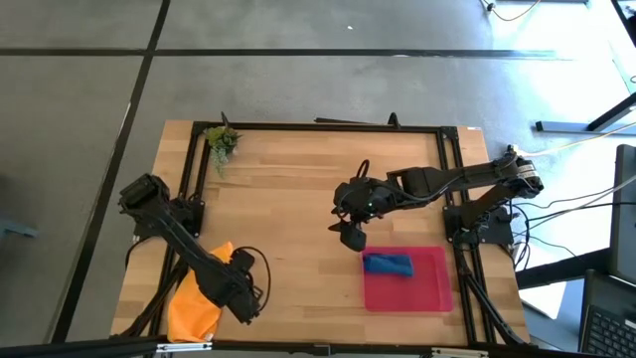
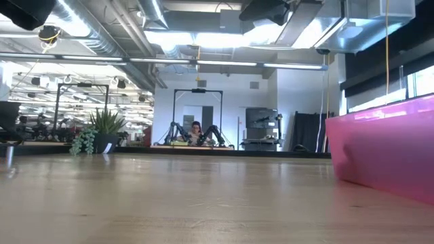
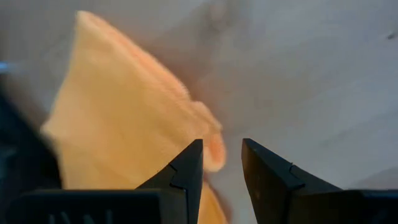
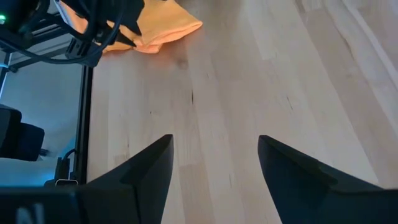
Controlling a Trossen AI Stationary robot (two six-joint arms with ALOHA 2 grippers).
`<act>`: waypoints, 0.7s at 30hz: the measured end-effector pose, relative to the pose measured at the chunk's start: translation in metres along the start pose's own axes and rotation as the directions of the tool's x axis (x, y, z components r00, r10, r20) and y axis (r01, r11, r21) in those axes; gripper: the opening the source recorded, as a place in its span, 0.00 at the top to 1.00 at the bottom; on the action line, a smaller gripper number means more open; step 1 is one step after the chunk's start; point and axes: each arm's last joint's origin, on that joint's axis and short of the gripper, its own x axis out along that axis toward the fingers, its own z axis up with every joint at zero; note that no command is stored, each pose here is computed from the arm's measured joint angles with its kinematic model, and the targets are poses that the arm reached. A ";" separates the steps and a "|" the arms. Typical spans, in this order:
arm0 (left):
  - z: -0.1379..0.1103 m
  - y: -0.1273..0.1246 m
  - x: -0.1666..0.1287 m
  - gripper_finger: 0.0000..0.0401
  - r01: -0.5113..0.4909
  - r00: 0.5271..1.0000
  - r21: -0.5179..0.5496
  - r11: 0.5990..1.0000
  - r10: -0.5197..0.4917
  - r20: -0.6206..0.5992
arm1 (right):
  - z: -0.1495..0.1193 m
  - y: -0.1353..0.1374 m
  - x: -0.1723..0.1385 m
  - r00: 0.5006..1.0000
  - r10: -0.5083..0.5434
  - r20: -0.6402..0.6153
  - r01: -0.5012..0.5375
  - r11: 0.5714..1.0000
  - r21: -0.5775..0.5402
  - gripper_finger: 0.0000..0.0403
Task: Roll microfiber towels into tight, uniform cylinder then place into a basket
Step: Move the orange microfiber towel to the center of the table
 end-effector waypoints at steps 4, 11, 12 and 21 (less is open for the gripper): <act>-0.001 0.001 0.004 0.74 0.018 0.998 0.011 1.000 -0.019 0.068 | 0.000 0.000 0.000 1.000 0.000 0.000 0.000 1.000 -0.001 0.42; 0.000 0.006 0.013 0.74 -0.016 0.995 0.044 0.999 0.011 0.095 | 0.000 0.000 0.000 1.000 0.000 -0.001 0.000 1.000 0.005 0.42; 0.000 0.007 0.014 0.74 -0.022 0.996 0.046 0.999 0.018 0.086 | 0.000 0.000 0.000 1.000 0.000 -0.001 0.000 1.000 0.005 0.42; 0.000 0.007 0.016 0.74 -0.028 0.997 0.061 0.998 0.024 0.069 | 0.000 0.000 0.000 1.000 0.000 -0.001 0.000 1.000 0.005 0.42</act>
